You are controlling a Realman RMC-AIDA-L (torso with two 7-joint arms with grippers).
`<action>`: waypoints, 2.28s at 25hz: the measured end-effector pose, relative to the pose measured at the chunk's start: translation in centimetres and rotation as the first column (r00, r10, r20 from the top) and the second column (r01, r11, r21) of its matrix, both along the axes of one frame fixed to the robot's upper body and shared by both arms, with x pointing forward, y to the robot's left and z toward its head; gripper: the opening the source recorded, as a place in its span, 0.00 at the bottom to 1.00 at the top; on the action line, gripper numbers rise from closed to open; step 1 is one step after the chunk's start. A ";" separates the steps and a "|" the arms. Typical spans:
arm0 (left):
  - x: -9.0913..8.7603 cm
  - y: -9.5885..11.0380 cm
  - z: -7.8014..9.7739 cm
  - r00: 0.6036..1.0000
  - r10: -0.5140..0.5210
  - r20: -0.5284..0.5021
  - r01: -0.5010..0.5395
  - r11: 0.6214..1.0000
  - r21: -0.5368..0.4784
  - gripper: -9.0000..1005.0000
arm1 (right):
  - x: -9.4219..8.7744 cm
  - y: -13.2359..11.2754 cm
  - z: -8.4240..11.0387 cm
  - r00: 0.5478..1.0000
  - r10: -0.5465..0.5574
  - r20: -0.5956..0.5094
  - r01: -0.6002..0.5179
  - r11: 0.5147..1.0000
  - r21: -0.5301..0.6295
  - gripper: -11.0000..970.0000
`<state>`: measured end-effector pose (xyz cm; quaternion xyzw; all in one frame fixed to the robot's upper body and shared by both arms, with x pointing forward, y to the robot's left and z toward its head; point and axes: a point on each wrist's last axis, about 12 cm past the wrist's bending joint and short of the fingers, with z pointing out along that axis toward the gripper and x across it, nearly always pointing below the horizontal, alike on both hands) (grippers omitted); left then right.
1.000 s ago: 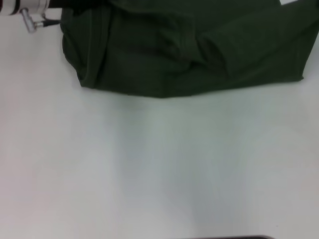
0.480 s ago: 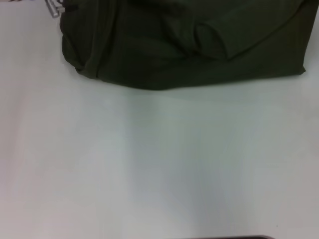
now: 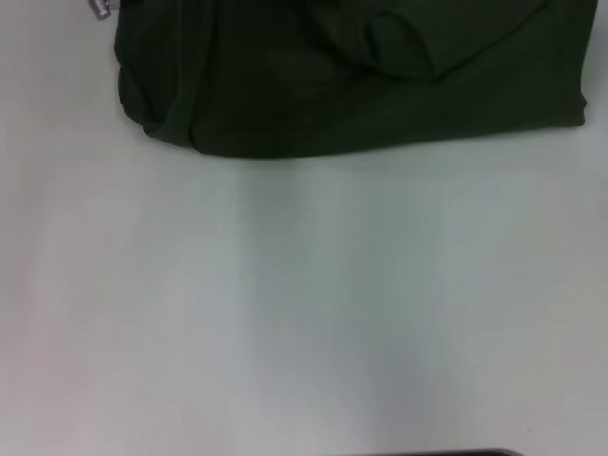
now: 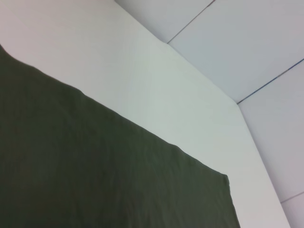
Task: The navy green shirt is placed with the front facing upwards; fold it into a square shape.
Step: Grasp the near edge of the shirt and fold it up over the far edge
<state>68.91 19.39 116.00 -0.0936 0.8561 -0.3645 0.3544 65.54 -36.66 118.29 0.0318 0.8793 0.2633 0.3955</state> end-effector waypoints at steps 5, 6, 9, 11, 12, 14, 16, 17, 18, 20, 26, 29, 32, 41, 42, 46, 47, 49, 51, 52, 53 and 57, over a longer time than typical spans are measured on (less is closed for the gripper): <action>0.2 -0.6 -0.1 1.000 0.011 0.016 -0.011 1.000 0.024 0.14 | 1.6 2.0 -0.7 1.000 0.021 0.013 -0.021 0.999 -0.041 0.05; 0.2 -0.7 -0.1 1.000 0.012 0.018 -0.013 1.000 0.027 0.15 | 1.8 2.3 -0.8 1.000 0.024 0.016 -0.023 0.999 -0.048 0.05; 0.3 -0.8 -0.1 1.000 0.023 0.020 -0.023 0.999 0.031 0.15 | 2.4 3.3 -1.0 0.999 0.037 0.023 -0.035 0.996 -0.080 0.05; 0.5 -0.6 -0.1 0.999 0.039 0.022 -0.040 0.999 0.033 0.15 | 2.7 3.6 -1.0 0.999 0.038 0.030 -0.035 0.994 -0.100 0.05; 0.5 -0.6 -0.1 0.999 0.042 0.022 -0.043 0.999 0.033 0.15 | 2.8 3.7 -1.0 0.999 0.038 0.034 -0.034 0.993 -0.109 0.05; 0.6 -0.5 -0.1 0.998 0.049 0.024 -0.050 0.998 0.034 0.15 | 3.0 3.8 -0.9 0.998 0.037 0.043 -0.032 0.992 -0.121 0.05; 0.6 -0.4 -0.1 0.998 0.057 0.026 -0.058 0.998 0.035 0.15 | 3.1 3.9 -0.8 0.998 0.039 0.054 -0.032 0.991 -0.133 0.05; 0.6 -0.4 -0.1 0.998 0.061 0.028 -0.062 0.997 0.036 0.15 | 3.2 4.0 -0.8 0.998 0.038 0.060 -0.029 0.990 -0.137 0.05; 0.7 -0.4 -0.1 0.997 0.067 0.032 -0.068 0.997 0.037 0.15 | 3.3 4.0 -0.8 0.997 0.034 0.065 -0.025 0.990 -0.141 0.05; 0.7 -0.2 -0.1 0.996 0.079 0.039 -0.080 0.996 0.041 0.15 | 3.3 4.0 -0.9 0.997 0.026 0.070 -0.016 0.989 -0.145 0.05; 0.9 -0.1 -0.3 0.994 0.102 0.048 -0.105 0.993 0.054 0.16 | 3.5 4.3 -1.1 0.996 0.019 0.085 -0.005 0.987 -0.161 0.05; 1.0 -0.5 -0.5 0.994 0.102 0.048 -0.105 0.992 0.070 0.16 | 3.7 5.0 -1.1 0.995 0.035 0.089 -0.019 0.983 -0.181 0.05; 1.1 -0.8 -0.7 0.993 0.108 0.042 -0.111 0.990 0.082 0.16 | 3.9 5.4 -1.1 0.994 0.041 0.097 -0.021 0.980 -0.200 0.05; 1.2 -0.6 -0.5 0.992 0.113 0.056 -0.118 0.989 0.091 0.17 | 4.3 5.5 -1.1 0.991 0.018 0.130 0.012 0.974 -0.225 0.05; 1.3 -0.6 -0.5 0.992 0.113 0.057 -0.118 0.989 0.091 0.17 | 4.3 5.5 -1.0 0.991 0.016 0.135 0.015 0.974 -0.227 0.05; 1.3 -0.7 -0.3 0.992 0.110 0.063 -0.116 0.989 0.093 0.17 | 4.5 5.7 -0.8 0.989 0.022 0.146 0.013 0.972 -0.235 0.05; 1.3 -0.8 -0.4 0.992 0.107 0.064 -0.113 0.989 0.095 0.17 | 4.5 5.9 -0.9 0.989 0.026 0.148 0.011 0.971 -0.240 0.05; 1.3 -1.0 -0.5 0.993 0.100 0.065 -0.106 0.989 0.100 0.17 | 4.5 6.3 -1.3 0.988 0.031 0.154 0.008 0.968 -0.250 0.05; 1.2 -1.1 -0.6 0.993 0.094 0.065 -0.100 0.989 0.104 0.17 | 4.4 6.7 -1.6 0.987 0.036 0.160 0.007 0.965 -0.262 0.05; 1.2 -1.1 -0.6 0.994 0.092 0.068 -0.098 0.990 0.105 0.17 | 4.4 6.8 -1.8 0.986 0.039 0.161 0.006 0.963 -0.268 0.05; 1.2 -1.2 -0.6 0.994 0.086 0.072 -0.094 0.990 0.108 0.18 | 4.4 7.0 -2.0 0.986 0.043 0.161 0.003 0.961 -0.276 0.06; 1.1 -1.4 -0.7 0.994 0.069 0.080 -0.078 0.990 0.117 0.18 | 4.3 7.4 -2.6 0.987 0.062 0.150 -0.013 0.952 -0.305 0.06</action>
